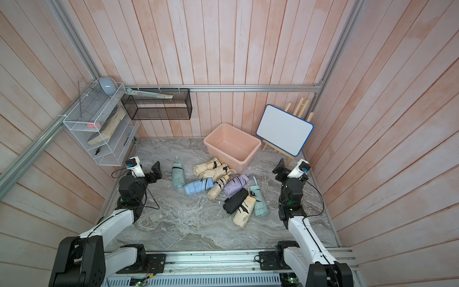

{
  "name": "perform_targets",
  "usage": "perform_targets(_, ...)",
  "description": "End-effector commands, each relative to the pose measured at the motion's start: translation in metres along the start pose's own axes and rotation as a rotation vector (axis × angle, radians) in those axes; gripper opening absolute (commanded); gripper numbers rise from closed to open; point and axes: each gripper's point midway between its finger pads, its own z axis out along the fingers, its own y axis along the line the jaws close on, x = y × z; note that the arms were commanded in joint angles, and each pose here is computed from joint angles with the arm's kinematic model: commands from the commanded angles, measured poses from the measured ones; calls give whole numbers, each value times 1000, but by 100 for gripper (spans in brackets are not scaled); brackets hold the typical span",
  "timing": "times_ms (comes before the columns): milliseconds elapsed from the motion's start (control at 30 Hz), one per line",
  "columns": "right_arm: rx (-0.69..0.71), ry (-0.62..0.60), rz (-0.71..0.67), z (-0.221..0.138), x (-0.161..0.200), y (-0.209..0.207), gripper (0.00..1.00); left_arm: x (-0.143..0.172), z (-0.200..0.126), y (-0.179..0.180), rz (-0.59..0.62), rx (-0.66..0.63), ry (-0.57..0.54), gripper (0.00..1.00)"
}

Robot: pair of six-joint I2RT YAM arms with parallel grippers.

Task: Put the umbrella into the storage box
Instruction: Pick up the storage box at the center of the board.

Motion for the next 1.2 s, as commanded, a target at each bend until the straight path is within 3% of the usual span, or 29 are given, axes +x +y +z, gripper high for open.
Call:
perform_targets(0, 45, 286, 100, -5, 53, -6, 95, 34, 2, -10, -106, 59, 176, 100)
perform_targets(233, -56, 423, 226, 18, 49, 54, 91, 38, 2, -30, -182, 87, 215, 99)
perform_targets(467, -90, 537, 224, 54, 65, 111, 88, 39, 0, -42, -224, 50, 242, 100)
perform_targets(800, 4, 586, 149, 107, 99, 131, 85, 33, -8, -34, -252, -42, 247, 100)
perform_targets(967, 106, 620, 110, 125, 119, 123, 78, 26, -10, -29, -264, -87, 246, 100)
perform_targets(1167, 122, 638, 84, 141, 135, 128, 69, 27, -15, -22, -279, -134, 260, 100)
